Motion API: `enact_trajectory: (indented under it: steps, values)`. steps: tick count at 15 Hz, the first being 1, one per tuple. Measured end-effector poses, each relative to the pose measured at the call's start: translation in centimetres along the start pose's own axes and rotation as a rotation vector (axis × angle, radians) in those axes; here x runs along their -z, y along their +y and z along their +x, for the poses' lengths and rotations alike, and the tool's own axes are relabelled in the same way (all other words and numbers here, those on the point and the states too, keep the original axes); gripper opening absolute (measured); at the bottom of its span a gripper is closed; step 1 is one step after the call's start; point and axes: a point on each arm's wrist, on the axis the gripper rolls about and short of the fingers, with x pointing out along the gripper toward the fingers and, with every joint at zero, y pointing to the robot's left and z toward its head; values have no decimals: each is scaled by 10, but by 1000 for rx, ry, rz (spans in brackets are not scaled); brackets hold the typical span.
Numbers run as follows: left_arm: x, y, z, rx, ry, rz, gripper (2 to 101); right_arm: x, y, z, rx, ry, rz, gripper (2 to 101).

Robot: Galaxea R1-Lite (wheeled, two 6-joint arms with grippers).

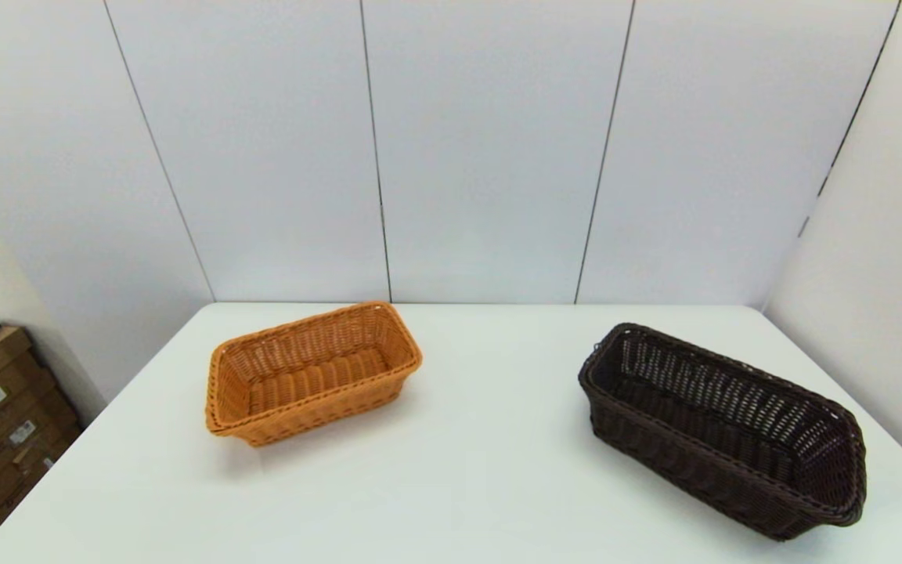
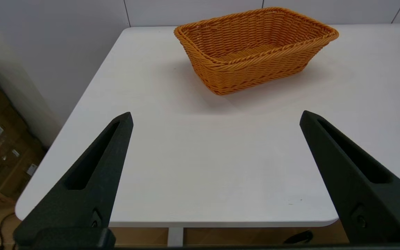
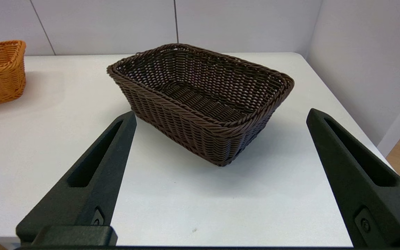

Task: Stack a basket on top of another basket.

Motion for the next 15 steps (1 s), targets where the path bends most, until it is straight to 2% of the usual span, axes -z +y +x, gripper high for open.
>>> enact_trajectory:
  steps: [3, 12, 15]
  values:
    - [0, 1, 0, -33, -3, -37, 978, 0, 0, 0, 0, 0, 0, 973]
    - [-2, 1, -1, -29, 0, -26, 978, 0, 0, 0, 1, 0, 0, 973]
    - [-22, -1, -12, 5, 14, -27, 978, 0, 0, 0, 0, 0, 0, 973]
